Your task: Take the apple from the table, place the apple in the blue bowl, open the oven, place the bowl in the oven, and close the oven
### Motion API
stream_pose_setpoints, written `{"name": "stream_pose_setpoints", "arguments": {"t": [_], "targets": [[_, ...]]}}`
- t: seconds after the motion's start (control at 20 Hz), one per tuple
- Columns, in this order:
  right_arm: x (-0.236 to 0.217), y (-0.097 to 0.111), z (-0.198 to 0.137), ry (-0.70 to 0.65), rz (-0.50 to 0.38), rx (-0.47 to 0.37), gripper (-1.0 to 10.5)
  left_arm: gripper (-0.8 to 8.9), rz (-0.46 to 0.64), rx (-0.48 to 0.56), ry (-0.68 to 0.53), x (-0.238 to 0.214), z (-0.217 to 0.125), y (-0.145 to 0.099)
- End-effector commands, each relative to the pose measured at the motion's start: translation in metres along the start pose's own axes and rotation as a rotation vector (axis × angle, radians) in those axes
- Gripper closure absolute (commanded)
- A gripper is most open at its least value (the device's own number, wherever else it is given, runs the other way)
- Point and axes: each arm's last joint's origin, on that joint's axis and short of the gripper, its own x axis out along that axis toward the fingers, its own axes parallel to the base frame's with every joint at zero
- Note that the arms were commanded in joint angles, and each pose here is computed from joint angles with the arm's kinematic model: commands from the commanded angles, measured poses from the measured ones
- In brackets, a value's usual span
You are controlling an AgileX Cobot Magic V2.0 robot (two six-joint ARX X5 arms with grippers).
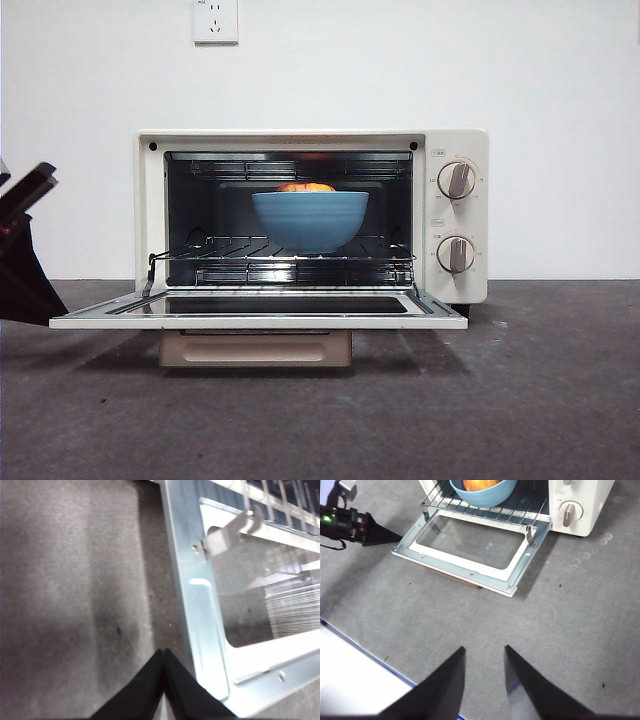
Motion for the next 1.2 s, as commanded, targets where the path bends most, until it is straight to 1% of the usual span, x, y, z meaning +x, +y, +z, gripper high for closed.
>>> {"name": "stream_pose_setpoints", "arguments": {"t": [0.05, 0.3, 0.45, 0.7, 0.85, 0.95, 1.2], "targets": [[-0.001, 0.001, 0.002, -0.01, 0.009, 0.012, 8.2, 8.08, -0.016, -0.006, 0.02, 0.01, -0.001, 0.005], [-0.001, 0.001, 0.002, -0.01, 0.009, 0.011, 8.2, 8.08, -0.066, -0.026, 0.055, 0.02, -0.005, 0.01], [-0.001, 0.001, 0.002, -0.012, 0.004, 0.011, 8.2, 8.08, -0.144, -0.031, 0.064, 0.022, -0.005, 0.009], [-0.001, 0.0, 0.002, -0.019, -0.015, 0.011, 8.2, 8.07, -0.295, -0.068, 0.045, 0.021, 0.002, 0.003], [-0.001, 0.0, 0.002, -0.02, -0.015, 0.012, 8.2, 8.07, -0.399, -0.087, 0.006, 0.019, 0.011, -0.002], [-0.001, 0.001, 0.002, -0.02, -0.015, 0.012, 8.2, 8.07, -0.447, -0.093, -0.032, 0.018, 0.018, -0.006], [-0.001, 0.0, 0.002, -0.019, -0.015, 0.016, 8.2, 8.07, -0.495, -0.06, -0.169, 0.011, 0.037, -0.013]]}}
